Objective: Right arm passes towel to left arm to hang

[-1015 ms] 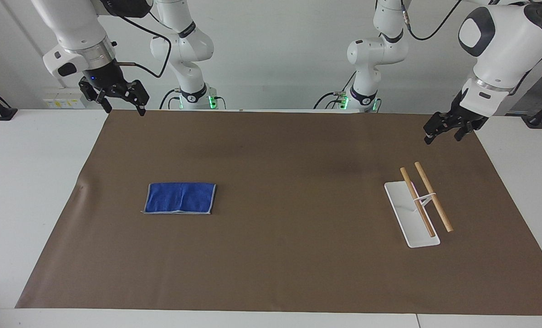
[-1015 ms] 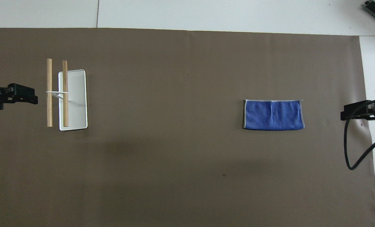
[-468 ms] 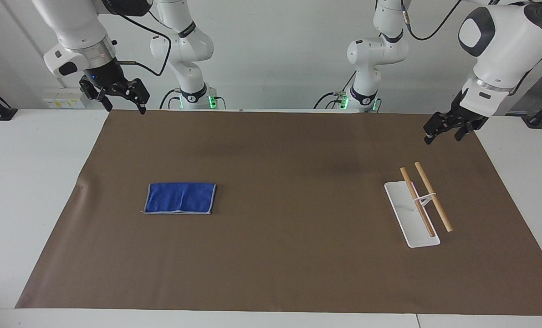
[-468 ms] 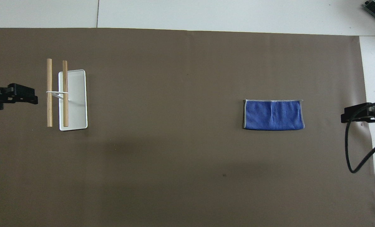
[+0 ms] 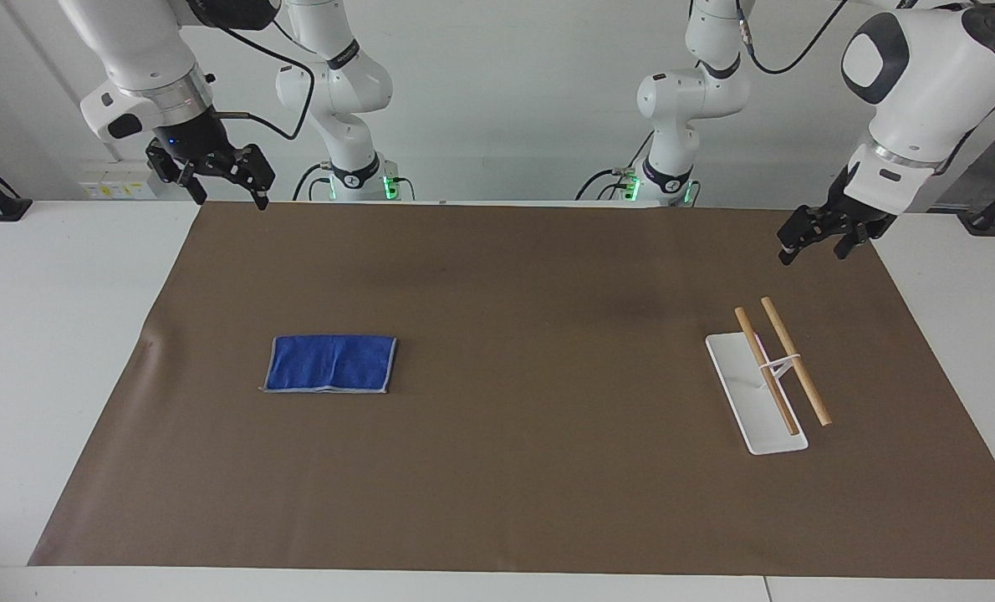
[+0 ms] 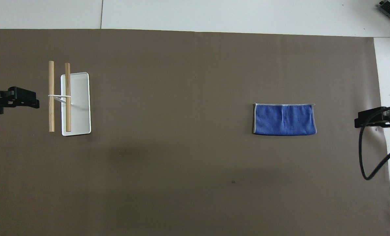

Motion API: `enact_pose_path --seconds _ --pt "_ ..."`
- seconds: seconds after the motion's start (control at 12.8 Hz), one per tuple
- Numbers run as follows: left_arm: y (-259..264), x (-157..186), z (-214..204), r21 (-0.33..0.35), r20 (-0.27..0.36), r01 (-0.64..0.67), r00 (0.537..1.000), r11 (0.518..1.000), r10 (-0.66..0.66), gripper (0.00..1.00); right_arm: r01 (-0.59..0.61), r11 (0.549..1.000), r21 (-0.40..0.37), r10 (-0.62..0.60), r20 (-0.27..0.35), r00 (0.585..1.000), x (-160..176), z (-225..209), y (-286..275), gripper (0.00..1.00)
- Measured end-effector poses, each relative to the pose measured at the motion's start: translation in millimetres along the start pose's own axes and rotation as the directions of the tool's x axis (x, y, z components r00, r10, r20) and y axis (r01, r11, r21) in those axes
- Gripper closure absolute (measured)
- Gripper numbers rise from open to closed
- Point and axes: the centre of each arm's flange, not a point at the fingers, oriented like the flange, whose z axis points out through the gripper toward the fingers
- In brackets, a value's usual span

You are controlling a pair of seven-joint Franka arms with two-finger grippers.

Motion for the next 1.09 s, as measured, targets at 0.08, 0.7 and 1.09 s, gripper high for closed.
enact_pose_path --seconds 0.08,0.7,1.09 --pt "0.0 0.0 0.0 0.000 0.000 0.000 1.000 1.000 0.000 0.00 0.000 1.000 0.000 0.000 0.000 1.000 0.0 0.0 0.0 0.00" --pt "0.0 0.0 0.0 0.000 0.000 0.000 1.000 1.000 0.000 0.00 0.032 0.999 0.016 -0.030 -0.097 0.995 7.0 75.1 -2.1 0.00" --pt "0.0 -0.1 -0.2 0.000 0.000 0.000 1.000 1.000 0.000 0.00 0.114 0.994 0.001 -0.112 -0.136 0.984 29.8 171.9 -11.3 0.00"
